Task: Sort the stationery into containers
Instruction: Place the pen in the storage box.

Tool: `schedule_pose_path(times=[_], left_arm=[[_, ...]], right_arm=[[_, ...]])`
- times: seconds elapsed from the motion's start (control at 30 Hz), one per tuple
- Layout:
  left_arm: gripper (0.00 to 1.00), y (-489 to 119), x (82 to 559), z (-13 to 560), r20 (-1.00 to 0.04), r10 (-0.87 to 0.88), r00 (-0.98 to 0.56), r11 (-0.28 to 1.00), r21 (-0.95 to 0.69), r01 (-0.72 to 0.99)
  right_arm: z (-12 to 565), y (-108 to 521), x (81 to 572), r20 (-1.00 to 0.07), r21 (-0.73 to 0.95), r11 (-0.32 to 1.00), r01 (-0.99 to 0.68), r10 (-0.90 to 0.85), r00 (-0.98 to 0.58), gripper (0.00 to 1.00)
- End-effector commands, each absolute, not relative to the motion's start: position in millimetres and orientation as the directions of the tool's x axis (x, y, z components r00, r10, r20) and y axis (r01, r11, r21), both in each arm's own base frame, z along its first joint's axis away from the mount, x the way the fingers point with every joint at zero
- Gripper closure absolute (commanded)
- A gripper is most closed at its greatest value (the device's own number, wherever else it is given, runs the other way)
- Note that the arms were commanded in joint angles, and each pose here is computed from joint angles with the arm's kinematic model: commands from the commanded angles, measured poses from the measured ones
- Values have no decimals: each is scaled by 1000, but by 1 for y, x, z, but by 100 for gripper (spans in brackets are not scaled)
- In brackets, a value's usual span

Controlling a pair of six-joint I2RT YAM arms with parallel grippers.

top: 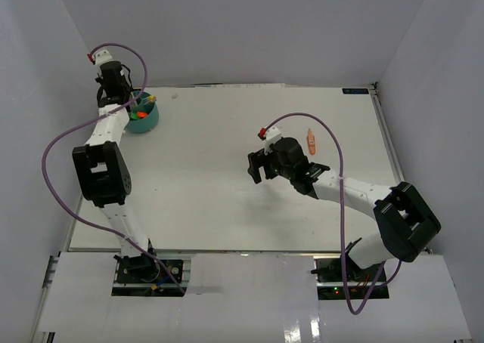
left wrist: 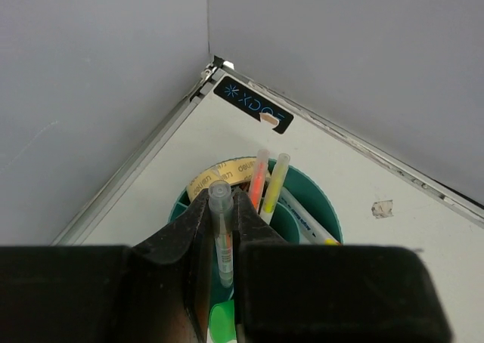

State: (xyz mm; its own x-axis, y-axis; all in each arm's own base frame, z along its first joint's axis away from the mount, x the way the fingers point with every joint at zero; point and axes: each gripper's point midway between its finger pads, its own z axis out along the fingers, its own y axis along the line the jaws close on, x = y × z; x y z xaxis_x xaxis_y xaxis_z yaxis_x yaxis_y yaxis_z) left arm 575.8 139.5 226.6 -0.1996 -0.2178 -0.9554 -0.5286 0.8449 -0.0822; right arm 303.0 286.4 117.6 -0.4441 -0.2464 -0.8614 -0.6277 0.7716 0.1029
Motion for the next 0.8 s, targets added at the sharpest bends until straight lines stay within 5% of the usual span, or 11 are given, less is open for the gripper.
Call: schedule_pose_path(times=[0.0, 0.4, 0.77], left_arm=[[100, 136, 561, 314, -979, -194, -58, 858, -140, -495], [100, 138, 568, 346, -987, -158, 41, 864, -158, -478], [99, 132, 602, 283, -976, -209, -61, 880, -161, -446]], right_arm=[[131, 285, 307, -883, 94, 773, -628, -227, -412, 10], [130, 288, 307, -880, 101, 767, -633, -228, -417, 10], [123, 283, 307, -873, 92, 780, -619, -236, -427, 10]])
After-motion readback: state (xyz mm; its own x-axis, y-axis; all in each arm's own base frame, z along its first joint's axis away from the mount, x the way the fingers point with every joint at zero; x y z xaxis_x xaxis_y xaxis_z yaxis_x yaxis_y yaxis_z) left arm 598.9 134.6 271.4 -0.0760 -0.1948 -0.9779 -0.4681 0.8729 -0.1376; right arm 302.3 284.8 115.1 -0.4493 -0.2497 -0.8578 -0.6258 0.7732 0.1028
